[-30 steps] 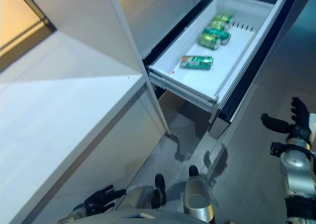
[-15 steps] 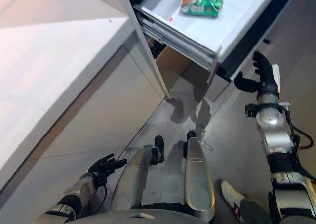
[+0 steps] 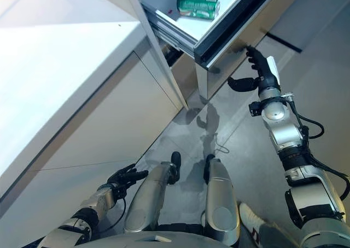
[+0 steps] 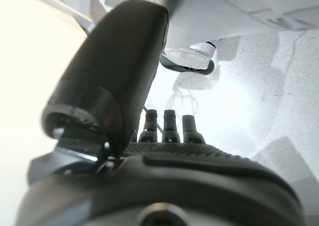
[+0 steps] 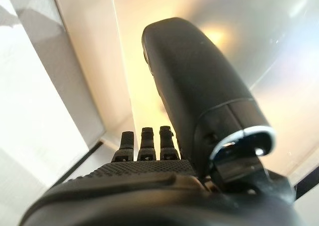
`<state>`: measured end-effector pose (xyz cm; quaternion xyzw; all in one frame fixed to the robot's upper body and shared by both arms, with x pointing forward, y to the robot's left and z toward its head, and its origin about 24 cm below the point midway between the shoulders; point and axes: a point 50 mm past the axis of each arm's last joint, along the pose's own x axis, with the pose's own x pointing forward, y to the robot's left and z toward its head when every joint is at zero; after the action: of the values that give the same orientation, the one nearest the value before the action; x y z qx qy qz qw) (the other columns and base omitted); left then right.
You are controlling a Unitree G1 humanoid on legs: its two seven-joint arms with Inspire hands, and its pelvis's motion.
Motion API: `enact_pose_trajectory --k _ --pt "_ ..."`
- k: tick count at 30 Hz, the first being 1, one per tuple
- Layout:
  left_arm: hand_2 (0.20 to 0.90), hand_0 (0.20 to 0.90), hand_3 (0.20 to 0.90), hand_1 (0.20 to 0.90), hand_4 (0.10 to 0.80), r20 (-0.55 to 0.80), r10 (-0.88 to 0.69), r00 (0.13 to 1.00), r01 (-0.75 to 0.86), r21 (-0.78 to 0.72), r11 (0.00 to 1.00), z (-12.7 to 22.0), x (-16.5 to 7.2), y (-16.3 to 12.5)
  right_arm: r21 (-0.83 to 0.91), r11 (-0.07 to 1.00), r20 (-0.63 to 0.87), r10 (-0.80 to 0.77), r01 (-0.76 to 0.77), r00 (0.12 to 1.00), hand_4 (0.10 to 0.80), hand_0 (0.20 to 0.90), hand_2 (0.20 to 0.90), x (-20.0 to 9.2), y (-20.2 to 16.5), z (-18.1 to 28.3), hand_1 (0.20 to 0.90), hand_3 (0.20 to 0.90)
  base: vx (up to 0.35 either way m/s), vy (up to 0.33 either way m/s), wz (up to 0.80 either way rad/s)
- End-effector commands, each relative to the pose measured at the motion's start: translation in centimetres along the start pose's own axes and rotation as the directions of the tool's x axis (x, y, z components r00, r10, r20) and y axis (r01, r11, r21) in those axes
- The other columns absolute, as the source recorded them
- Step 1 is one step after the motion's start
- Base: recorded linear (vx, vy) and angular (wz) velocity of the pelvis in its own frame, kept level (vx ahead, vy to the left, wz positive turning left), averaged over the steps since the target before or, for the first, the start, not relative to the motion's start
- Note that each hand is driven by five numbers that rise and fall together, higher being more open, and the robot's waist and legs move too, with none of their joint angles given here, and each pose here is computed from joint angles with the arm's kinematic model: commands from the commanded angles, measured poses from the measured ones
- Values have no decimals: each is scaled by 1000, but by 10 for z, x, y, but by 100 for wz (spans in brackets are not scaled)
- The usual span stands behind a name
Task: Put drinks into fridge and close the fridge
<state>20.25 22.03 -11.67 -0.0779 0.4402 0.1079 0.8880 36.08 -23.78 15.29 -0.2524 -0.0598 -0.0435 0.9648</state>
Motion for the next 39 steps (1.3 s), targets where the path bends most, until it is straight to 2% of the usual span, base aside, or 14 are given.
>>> enact_pose_trajectory --k 1,6,13,18,22,25,27,28,29,31,33,34,35,39 --pt "900 900 900 900 800 -35 28 999 -22 154 988 -11 -4 15 53 956 532 217 -288 819 800 900 900 16 53 148 900 900 117 -2 14" --pt "900 900 900 900 800 -53 20 998 -8 233 972 -12 -3 13 123 914 513 274 -386 813 800 900 900 21 80 160 900 900 78 -1 15" --pt "900 900 900 900 800 -50 19 999 -5 259 966 -6 -3 17 185 927 518 189 -325 834 800 900 900 29 76 174 900 900 -36 -6 15" --pt "900 900 900 900 800 -50 15 999 -3 218 976 -11 -5 24 235 960 432 37 -152 901 800 900 900 34 46 147 900 900 -54 -2 7" --pt "900 900 900 900 800 -66 43 997 -31 169 985 -27 -9 32 329 943 305 -55 -52 951 800 900 900 21 24 88 900 900 -4 22 14" --pt "900 900 900 900 800 -102 46 994 -36 98 995 -42 -13 35 370 928 125 -86 34 988 800 900 900 -7 25 21 900 900 -20 53 -1" --pt "900 900 900 900 800 -128 41 991 -36 41 999 -55 -16 35 366 927 -31 -72 79 997 800 900 900 -42 25 -39 900 900 -48 69 -18" --pt "900 900 900 900 800 -132 37 991 -36 16 999 -59 -18 35 354 931 -94 -61 91 994 800 900 900 -54 26 -56 900 900 -51 65 -21" --pt "900 900 900 900 800 -140 37 990 -42 -36 998 -68 -21 36 326 940 -202 -32 98 979 800 900 900 -81 31 -91 900 900 -52 55 -24" --pt "900 900 900 900 800 -144 44 989 -53 -55 997 -75 -24 39 300 948 -356 10 105 934 800 900 900 -108 38 -124 900 900 -54 30 -27" --pt "900 900 900 900 800 -161 82 983 -92 -58 994 -81 -27 48 286 953 -552 77 102 830 800 900 900 -152 55 -168 900 900 -54 -8 -29" --pt "900 900 900 900 800 -165 87 983 -97 -55 994 -82 -27 49 293 951 -572 90 101 816 800 900 900 -157 57 -172 900 900 -65 -25 -40" --pt "900 900 900 900 800 -182 112 977 -121 -37 992 -87 -29 57 315 941 -687 137 123 713 800 900 900 -190 69 -199 900 900 -57 -24 -38" --pt "900 900 900 900 800 -203 123 971 -121 26 992 -98 -33 67 298 945 -852 201 132 483 800 900 900 -259 82 -237 900 900 -47 -18 -28"
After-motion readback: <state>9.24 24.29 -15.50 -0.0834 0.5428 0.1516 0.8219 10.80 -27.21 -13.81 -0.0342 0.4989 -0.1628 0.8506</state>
